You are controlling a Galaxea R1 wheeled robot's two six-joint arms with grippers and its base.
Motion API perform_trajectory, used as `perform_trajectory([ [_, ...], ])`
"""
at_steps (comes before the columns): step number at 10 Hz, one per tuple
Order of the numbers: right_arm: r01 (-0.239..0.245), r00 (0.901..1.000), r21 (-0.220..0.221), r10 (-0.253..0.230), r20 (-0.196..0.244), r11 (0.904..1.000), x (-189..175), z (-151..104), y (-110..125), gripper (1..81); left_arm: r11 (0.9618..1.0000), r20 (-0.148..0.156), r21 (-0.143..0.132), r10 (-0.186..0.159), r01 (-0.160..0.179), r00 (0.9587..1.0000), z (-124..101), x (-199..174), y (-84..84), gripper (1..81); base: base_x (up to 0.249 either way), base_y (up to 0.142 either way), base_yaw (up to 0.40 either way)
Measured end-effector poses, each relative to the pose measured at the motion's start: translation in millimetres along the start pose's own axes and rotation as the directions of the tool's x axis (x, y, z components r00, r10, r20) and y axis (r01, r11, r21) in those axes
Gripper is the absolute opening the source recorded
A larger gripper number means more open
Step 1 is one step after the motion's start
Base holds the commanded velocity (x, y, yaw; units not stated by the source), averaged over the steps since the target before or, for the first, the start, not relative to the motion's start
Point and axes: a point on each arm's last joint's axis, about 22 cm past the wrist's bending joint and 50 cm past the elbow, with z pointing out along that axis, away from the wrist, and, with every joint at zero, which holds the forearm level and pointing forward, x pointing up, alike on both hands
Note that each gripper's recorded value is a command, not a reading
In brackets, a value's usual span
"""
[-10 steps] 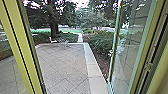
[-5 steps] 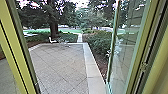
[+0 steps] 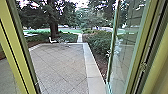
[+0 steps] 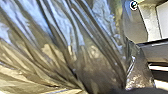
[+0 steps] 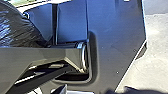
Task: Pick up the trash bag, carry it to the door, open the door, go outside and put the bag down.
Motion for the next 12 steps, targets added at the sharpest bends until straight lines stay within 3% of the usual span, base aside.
perform_trajectory([
  [4,0.0,1.0,0.0,0.0,0.0,1.0,0.1,0.0,0.0,81.1,1.0,0.0,0.0,0.0,0.0,1.0,0.0,0.1,-0.1,1.0,0.0,0.0,0.0],
  [12,0.0,1.0,0.001,0.0,-0.003,1.0,-1.8,0.3,0.1,81.1,1.0,0.0,0.0,-0.001,0.001,1.0,0.0,-1.8,0.1,1.0,0.089,0.0,0.0],
])
